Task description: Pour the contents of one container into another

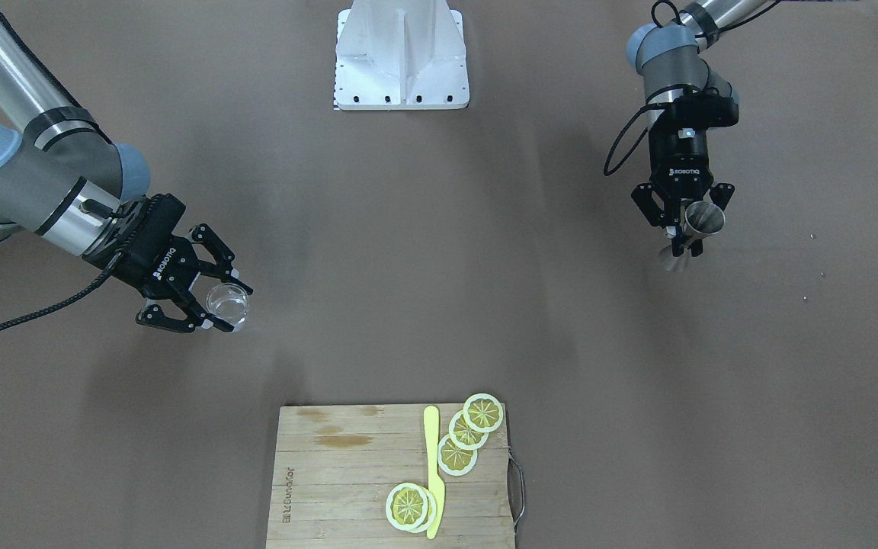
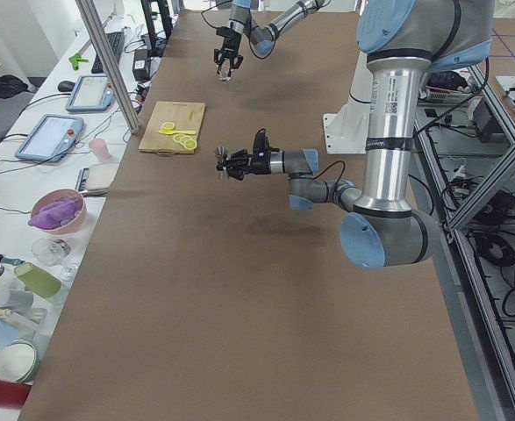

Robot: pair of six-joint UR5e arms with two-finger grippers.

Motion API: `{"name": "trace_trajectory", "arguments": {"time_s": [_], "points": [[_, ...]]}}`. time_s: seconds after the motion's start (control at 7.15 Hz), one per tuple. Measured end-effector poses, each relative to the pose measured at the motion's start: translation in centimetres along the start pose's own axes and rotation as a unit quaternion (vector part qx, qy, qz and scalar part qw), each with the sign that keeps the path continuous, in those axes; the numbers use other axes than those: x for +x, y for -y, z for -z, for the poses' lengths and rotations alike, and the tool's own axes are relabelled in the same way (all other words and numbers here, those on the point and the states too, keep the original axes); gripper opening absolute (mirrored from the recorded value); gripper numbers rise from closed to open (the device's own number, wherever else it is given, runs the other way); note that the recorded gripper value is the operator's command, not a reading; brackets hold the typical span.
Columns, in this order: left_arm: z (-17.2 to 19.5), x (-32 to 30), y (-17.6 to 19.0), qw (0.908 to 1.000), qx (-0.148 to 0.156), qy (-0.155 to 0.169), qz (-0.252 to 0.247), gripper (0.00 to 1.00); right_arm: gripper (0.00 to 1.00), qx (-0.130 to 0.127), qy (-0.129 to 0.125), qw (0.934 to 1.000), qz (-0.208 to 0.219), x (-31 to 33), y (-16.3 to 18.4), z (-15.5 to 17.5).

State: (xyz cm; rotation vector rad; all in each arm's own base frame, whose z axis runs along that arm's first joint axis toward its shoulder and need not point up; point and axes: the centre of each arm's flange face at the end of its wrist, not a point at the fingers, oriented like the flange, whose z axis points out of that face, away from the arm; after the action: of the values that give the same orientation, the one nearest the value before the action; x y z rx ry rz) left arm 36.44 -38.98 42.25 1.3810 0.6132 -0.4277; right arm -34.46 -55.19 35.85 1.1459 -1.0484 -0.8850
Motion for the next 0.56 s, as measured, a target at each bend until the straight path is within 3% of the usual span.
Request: {"name": "trace_trajectory", "arguments": {"time_s": [0.42, 0.56], "points": [[-3.6, 4.0, 3.2, 0.9994, 0.006, 0.007, -0.034, 0.0, 0.0, 0.007, 0.009, 0.9983, 0.056, 1.3, 1.8, 2.2], [-5.2, 5.5, 3.8, 0.9986, 0.01, 0.01, -0.051, 0.0, 0.0, -0.003, 0.007, 0.998, 0.063, 1.8, 2.8, 3.1]]}}
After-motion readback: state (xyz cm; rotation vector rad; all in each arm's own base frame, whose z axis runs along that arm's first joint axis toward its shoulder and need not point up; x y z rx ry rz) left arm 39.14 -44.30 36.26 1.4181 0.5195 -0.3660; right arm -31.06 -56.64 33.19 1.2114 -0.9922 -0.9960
